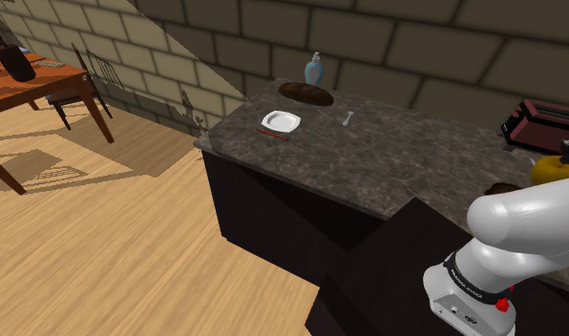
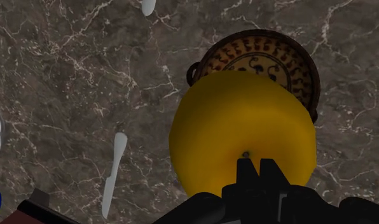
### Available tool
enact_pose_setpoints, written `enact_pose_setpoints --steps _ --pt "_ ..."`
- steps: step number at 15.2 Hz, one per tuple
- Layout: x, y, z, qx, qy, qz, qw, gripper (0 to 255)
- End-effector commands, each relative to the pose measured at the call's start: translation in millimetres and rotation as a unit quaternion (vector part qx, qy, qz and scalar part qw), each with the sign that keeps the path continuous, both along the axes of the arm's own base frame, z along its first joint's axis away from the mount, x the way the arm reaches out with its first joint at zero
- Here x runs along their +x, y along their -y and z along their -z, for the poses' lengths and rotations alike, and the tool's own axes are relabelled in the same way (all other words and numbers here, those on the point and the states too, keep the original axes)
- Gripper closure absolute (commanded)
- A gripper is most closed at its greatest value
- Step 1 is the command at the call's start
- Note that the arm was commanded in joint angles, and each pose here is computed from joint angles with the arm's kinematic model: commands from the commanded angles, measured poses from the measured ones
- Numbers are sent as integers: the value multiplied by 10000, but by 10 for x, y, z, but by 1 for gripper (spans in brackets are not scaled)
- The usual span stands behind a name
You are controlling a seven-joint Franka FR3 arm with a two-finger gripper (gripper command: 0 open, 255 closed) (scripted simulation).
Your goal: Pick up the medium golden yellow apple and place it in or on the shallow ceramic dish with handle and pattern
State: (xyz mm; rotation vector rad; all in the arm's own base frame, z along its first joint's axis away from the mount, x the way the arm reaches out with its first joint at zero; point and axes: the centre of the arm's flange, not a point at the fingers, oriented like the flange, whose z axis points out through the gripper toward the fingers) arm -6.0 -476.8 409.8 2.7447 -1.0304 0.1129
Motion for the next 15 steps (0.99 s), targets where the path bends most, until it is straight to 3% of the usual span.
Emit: enact_pose_setpoints --steps 1,11,15 --pt "4 -1 111 -5 1 1 10000 255" --pt "4 -1 670 -5 1 1 10000 255" --pt "4 -1 670 -5 1 1 10000 255"
